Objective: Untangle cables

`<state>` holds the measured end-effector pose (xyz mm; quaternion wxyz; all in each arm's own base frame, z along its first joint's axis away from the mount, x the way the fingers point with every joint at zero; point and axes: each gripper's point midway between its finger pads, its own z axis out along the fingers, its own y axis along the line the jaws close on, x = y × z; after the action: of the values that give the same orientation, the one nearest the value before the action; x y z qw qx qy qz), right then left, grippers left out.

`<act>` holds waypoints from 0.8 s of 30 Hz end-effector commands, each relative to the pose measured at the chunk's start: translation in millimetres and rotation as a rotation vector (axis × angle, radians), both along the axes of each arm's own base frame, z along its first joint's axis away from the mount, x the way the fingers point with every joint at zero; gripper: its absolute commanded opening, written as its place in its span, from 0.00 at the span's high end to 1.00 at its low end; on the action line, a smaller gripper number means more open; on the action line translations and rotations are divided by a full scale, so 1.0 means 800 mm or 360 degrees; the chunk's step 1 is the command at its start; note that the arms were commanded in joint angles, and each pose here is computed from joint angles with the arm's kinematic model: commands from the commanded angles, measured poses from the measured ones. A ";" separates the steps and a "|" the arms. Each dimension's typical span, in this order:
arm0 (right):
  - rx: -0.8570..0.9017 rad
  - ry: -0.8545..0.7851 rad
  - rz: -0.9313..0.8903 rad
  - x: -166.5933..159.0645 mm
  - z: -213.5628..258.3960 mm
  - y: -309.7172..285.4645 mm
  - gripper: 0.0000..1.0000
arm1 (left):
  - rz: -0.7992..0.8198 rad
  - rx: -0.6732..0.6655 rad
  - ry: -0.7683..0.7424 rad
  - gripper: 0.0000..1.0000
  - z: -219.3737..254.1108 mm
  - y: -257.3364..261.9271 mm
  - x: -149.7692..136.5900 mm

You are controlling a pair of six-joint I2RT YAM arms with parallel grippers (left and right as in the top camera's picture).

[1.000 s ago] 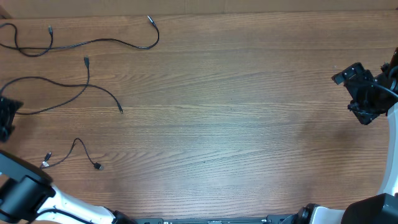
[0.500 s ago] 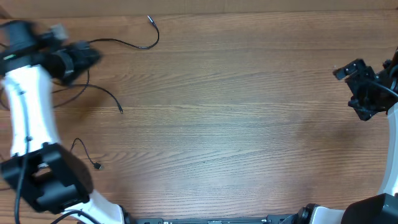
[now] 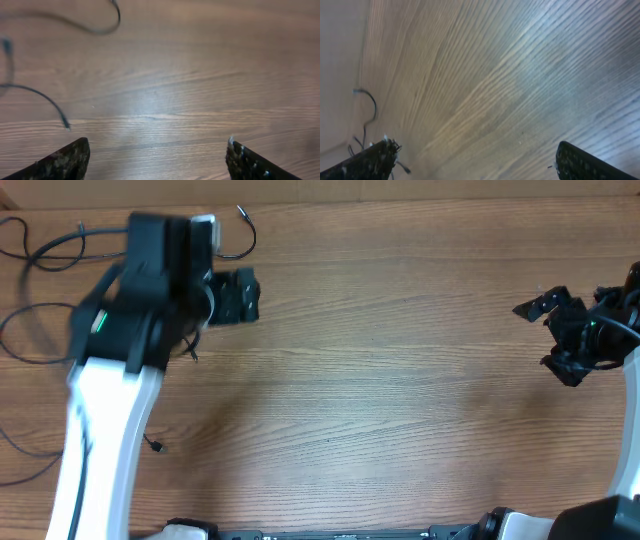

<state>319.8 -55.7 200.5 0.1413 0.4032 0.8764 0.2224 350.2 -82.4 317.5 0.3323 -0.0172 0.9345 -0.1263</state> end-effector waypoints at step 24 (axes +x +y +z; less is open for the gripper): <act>-0.0816 -0.1265 0.0033 -0.237 0.188 0.074 0.00 | 0.0104 0.0117 -0.0030 0.00 0.038 0.036 -0.104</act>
<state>128.4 9.4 357.1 0.5621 0.2233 0.7819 0.1514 260.2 -53.6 351.8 0.3521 -0.0299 0.9316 -0.0852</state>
